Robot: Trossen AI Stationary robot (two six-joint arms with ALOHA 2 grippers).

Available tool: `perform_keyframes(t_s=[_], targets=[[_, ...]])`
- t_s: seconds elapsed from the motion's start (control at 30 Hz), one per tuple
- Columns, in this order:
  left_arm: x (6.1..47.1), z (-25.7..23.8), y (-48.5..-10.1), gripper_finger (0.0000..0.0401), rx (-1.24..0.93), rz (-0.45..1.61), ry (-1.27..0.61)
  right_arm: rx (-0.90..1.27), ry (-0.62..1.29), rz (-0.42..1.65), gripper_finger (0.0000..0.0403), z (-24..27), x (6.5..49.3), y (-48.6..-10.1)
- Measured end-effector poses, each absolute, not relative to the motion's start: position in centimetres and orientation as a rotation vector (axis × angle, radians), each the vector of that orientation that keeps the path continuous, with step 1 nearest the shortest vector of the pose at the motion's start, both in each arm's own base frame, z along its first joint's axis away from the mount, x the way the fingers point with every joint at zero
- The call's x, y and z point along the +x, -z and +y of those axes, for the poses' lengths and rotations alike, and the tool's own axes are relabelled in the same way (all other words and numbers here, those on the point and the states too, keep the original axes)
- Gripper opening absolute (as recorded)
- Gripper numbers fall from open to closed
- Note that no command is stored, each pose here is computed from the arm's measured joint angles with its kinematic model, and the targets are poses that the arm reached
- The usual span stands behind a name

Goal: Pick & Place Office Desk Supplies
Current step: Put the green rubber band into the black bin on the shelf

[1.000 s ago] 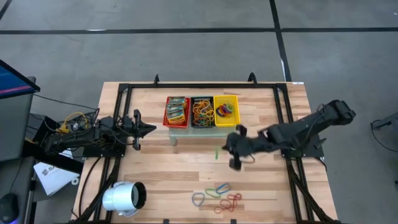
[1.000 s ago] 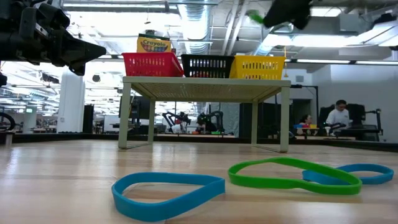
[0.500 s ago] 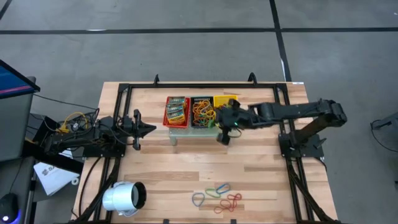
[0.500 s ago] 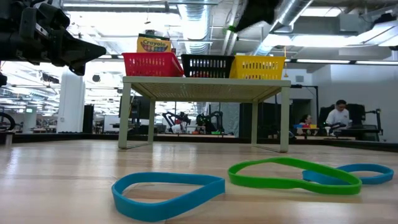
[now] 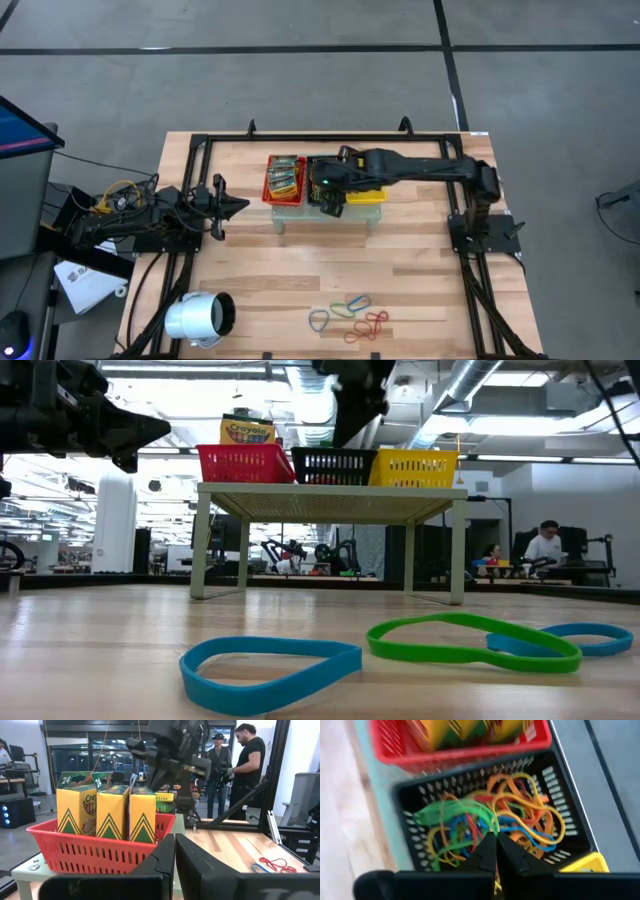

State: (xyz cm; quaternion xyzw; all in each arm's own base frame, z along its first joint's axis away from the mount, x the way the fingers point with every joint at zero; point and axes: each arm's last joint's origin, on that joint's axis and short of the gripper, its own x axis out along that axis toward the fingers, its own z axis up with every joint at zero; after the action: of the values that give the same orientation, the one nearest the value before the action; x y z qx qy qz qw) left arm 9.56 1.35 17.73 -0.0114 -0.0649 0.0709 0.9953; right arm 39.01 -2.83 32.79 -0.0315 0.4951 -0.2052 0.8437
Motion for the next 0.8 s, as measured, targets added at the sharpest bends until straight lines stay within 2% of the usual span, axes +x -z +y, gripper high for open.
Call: perform_keyframes(t_s=[0.23,0.6,0.8], targets=[[9.6,1.4,-17.7,0.0008,-0.023,-0.130,-0.145,-0.074,0.450,1.144,0.0008,-3.7,40.2,-31.8],[9.6,1.4,-17.7,0.0008,-0.023,-0.132,-0.144,-0.132,0.497,1.152,0.0107,-3.1,39.6,-32.6],[9.6,1.4,-17.7,0.0008,-0.022,-0.132,-0.145,-0.144,0.494,1.147,0.0137,-2.5,39.5,-33.4]])
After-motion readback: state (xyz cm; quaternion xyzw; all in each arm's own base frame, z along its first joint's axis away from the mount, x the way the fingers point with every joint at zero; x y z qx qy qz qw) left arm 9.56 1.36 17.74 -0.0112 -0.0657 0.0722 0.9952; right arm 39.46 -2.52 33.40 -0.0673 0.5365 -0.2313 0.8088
